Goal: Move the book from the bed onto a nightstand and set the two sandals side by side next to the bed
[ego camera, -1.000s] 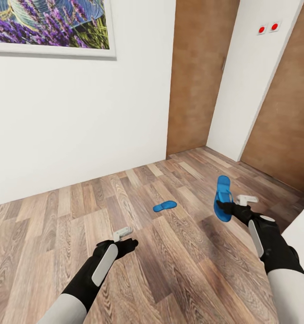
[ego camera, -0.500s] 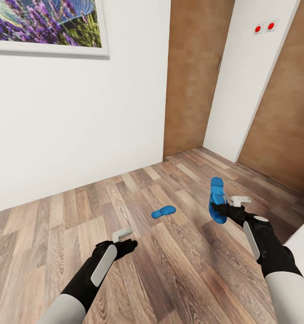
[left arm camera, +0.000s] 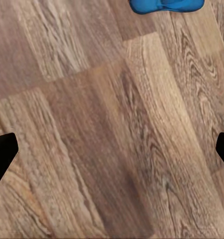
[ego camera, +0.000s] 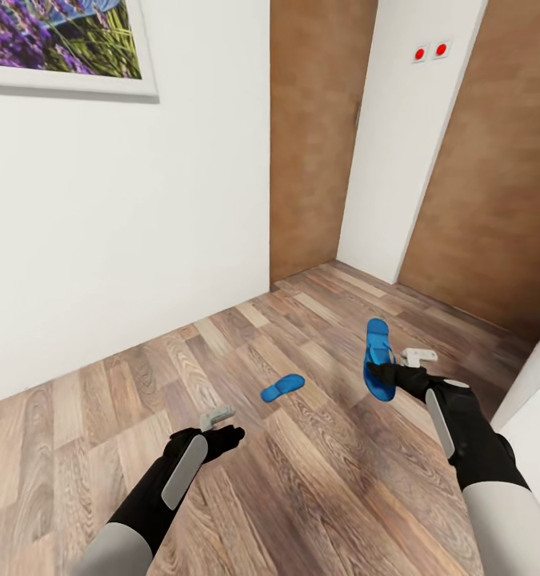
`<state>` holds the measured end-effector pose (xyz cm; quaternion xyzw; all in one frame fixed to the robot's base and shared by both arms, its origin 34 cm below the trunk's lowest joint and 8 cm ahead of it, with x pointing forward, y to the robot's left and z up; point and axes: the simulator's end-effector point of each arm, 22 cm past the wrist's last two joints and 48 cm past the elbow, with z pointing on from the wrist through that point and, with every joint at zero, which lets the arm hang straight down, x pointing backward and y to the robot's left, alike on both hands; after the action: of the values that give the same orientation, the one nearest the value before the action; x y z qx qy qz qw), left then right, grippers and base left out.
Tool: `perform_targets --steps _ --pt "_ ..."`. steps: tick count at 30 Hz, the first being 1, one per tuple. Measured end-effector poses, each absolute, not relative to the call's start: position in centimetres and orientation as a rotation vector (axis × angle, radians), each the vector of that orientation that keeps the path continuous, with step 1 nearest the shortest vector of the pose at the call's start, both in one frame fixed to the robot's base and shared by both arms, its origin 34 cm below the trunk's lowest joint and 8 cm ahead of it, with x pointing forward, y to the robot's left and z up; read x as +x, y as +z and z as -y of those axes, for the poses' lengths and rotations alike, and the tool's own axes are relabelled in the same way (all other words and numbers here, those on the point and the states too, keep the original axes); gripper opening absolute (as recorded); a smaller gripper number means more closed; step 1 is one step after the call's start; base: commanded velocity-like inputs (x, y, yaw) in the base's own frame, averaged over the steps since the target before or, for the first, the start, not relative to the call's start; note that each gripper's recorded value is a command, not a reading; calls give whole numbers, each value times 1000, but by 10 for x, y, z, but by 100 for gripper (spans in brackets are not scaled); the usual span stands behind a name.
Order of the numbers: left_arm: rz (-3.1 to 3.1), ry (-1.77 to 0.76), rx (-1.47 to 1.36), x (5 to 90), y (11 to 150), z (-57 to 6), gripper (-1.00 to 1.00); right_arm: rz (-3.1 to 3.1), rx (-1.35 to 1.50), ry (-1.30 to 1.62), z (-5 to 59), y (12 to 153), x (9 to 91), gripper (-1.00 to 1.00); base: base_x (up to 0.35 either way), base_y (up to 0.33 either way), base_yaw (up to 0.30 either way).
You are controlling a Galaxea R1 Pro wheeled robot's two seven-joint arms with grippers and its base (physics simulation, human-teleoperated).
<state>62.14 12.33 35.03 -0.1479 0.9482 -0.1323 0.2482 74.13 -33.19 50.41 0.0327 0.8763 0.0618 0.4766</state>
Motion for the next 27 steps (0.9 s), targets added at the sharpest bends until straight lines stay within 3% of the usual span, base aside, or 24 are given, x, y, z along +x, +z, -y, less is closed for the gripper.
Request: perform_targets --steps 9,27 --pt "-2583 -359 -403 622 350 -123 100 -2127 64 159 324 513 741 -100 179 240 -267" --pt "-2580 -356 -406 622 350 -125 100 -2146 31 186 300 507 730 -100 304 -45 -268"
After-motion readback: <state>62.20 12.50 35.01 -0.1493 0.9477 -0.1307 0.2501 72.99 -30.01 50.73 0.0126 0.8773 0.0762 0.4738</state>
